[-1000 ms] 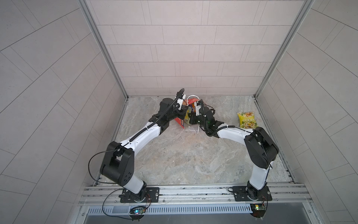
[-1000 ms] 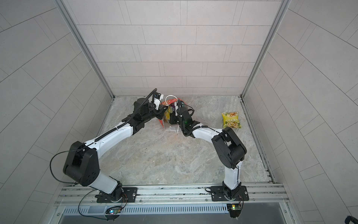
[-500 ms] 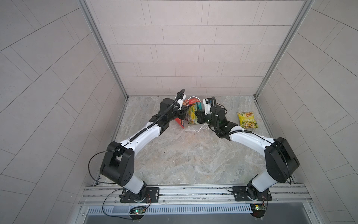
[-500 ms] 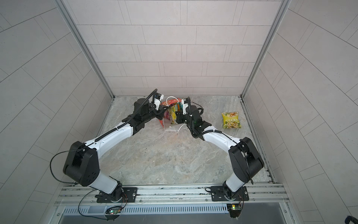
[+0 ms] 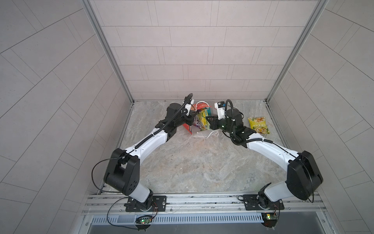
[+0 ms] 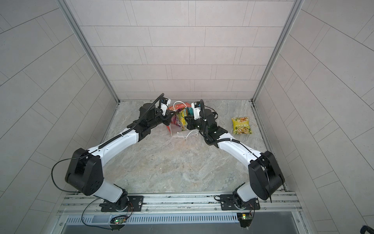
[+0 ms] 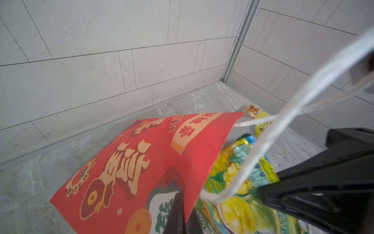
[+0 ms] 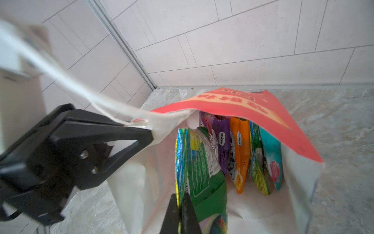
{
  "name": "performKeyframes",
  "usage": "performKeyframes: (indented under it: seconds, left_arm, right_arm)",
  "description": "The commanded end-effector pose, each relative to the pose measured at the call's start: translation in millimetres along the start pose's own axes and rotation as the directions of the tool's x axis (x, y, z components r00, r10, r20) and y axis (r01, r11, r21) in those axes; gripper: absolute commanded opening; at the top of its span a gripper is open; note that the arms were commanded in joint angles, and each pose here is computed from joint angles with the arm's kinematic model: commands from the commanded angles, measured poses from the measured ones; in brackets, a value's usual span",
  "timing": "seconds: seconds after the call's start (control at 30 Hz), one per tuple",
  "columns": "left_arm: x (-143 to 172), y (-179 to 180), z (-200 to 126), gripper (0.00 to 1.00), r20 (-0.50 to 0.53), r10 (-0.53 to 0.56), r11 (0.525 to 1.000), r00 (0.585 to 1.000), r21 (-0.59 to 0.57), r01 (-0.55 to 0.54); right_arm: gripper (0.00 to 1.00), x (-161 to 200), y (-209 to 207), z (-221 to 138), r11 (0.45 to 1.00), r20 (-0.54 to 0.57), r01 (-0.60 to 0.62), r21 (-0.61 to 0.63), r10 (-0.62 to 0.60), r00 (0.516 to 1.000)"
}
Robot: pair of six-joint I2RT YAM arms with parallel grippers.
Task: Take the snacks out of the paper bag
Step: Pick up the snack from the paper bag.
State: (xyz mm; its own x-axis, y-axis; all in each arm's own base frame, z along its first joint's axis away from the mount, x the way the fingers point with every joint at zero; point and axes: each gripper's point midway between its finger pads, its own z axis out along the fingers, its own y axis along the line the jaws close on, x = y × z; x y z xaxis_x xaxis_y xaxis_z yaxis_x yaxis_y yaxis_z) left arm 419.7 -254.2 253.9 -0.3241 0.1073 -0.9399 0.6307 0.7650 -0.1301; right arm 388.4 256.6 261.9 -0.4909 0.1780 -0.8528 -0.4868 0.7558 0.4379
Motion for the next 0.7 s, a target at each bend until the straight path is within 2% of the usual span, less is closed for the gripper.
performKeyframes:
  seconds: [0.0,0.23,0.43,0.67]
  left_arm:
    - [-3.6,-5.5,-5.4,0.0,0.015,0.021,1.0,1.0,0.011,-0.022]
    - [-3.6,-3.4,-6.8,0.0,0.016,0.029,1.0,0.999,-0.001,-0.029]
    - [-4.2,-1.6,-7.3,0.0,0.019,0.033,0.999,0.999,-0.011,-0.033]
    - [-4.5,-0.7,-9.7,0.0,0.025,0.044,0.999,0.999,-0.021,-0.043]
  right_arm:
    - [0.0,-26.4,20.9,-26.0,0.996,0.096,0.064,-0.066,-0.057,0.994]
    - [0.0,-57.0,32.2,-70.1,0.994,0.199,0.071,-0.08,-0.053,0.979]
    - [0.0,-78.8,37.8,-105.8,0.987,0.273,0.049,-0.152,-0.006,0.962]
    - [0.0,-102.4,21.9,-161.0,0.996,0.382,0.023,-0.09,0.013,0.924]
